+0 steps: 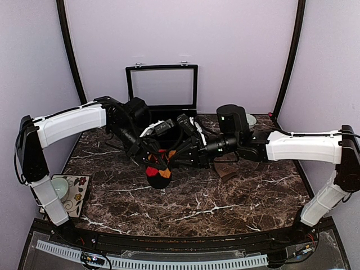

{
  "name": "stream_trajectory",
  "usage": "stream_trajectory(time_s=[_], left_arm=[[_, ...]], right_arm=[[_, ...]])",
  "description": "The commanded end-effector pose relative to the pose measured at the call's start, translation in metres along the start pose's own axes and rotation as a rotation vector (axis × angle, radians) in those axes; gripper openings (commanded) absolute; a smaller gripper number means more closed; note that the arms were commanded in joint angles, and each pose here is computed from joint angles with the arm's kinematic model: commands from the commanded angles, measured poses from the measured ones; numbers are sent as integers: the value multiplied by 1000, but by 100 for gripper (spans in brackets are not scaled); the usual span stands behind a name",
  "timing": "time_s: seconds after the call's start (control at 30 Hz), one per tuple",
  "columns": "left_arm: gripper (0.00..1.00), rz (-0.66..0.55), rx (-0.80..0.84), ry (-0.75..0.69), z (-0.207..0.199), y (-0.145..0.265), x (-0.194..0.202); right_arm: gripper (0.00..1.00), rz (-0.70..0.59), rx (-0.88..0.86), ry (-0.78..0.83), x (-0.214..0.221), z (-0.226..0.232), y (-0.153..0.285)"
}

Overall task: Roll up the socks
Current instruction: Roll the sock.

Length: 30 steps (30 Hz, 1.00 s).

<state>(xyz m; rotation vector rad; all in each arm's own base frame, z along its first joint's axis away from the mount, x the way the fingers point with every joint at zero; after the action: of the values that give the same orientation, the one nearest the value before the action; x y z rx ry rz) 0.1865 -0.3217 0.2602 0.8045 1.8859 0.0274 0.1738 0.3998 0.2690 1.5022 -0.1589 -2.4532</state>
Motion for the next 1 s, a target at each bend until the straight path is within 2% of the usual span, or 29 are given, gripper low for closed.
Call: stream_trajectory(time_s=[0.0,0.03,0.17,0.23,0.37,0.5,0.67,0.97], left_arm=[[5,0,-40,-67,2,6,-9],[11,14,-66,-77,5,7,-8],[29,81,-204,-159,14,13,-4],[32,130,-286,-221,20,19,-3],[33,252,-438,-341,35,28,7],[33,316,-553,-482,38,30,13],[33,418,-551,-573,33,19,28],[34,512,-573,-645,34,17,41]], right_arm=[[3,4,-49,-42,-5,4,-10],[0,-3,-43,-57,-6,2,-11],[0,-53,-38,-131,-6,-2,-11],[0,-64,-32,-192,-2,-9,-14],[0,-67,-35,-334,4,-21,-23],[0,-131,-94,-432,0,-22,-25],[0,-203,-160,-574,1,-33,-21],[0,-233,-240,-684,0,-38,-24]])
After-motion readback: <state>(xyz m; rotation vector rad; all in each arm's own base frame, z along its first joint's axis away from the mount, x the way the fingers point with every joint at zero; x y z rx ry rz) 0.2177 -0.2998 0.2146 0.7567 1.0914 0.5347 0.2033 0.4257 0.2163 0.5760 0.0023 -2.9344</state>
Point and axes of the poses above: each gripper's point midway between its finger pads, its own y axis back along the fingers, its own z axis along the line the jaws close on, x = y × z, the point moved 3 cm from there along y, back along the fingers, and after that the axes turned 10 degrees about -y, right-handed, at the moved point
